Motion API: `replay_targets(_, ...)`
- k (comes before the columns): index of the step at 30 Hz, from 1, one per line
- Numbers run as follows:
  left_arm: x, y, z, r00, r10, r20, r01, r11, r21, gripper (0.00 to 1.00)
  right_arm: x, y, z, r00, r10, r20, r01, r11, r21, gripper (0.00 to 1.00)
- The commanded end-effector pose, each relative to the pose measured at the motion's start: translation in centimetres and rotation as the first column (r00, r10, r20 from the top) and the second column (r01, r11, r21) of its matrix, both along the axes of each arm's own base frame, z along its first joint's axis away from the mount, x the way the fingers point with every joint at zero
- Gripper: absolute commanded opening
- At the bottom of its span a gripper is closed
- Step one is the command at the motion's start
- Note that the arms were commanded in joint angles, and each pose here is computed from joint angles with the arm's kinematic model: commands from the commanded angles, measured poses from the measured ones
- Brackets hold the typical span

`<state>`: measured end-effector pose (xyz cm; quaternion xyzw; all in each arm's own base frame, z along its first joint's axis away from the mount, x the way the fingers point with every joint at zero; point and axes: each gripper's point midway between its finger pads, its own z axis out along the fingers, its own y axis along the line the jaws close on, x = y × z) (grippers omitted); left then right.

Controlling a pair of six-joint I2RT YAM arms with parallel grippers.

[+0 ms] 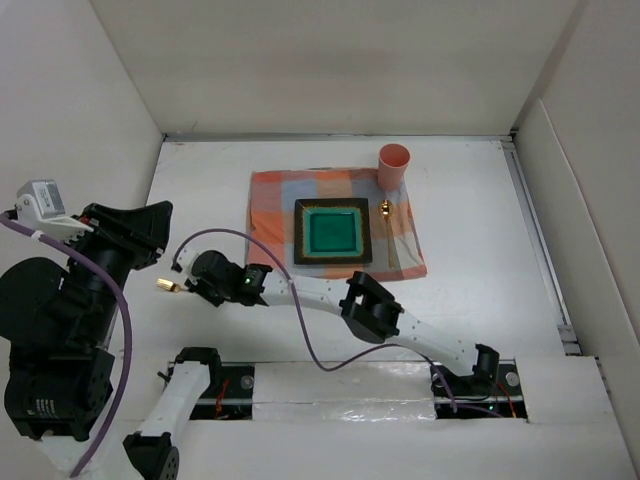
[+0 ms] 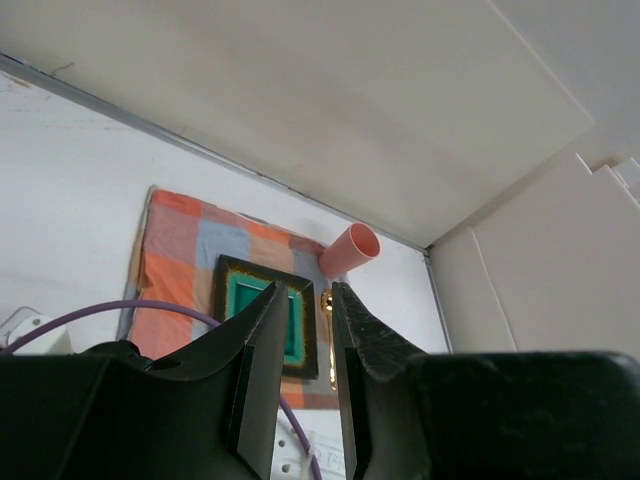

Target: Set the dinner table for one person

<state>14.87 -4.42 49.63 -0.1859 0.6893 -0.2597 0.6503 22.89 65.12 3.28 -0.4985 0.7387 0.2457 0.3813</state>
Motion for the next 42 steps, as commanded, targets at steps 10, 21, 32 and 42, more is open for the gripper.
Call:
replay_targets(10,-0.1,-0.3,-0.3,1.000,-0.017,0.024,0.017,1.000,-0.001,0.21,-0.8,-2.4,6.1,0.994,-0.096,-0.058,0.101,0.989,0.105,0.00)
replay_targets(21,0.3,-1.2,-8.8,0.980,-0.068,-0.189,0.067,0.998,-0.010,0.20,8.6,-9.6,20.3,0.884,-0.368,-0.287,0.455,0.816,0.356,0.00)
replay_targets(32,1.7,-2.7,-12.6,0.953,-0.148,-0.264,0.142,0.989,-0.042,0.21,15.4,-18.5,14.6,0.545,-0.723,-0.425,0.838,0.478,0.262,0.00)
replay_targets(42,0.4,-3.2,-14.5,0.924,-0.188,-0.333,0.184,0.982,-0.045,0.21,17.0,-18.0,10.8,0.345,-0.789,-0.509,0.938,0.282,0.200,0.00)
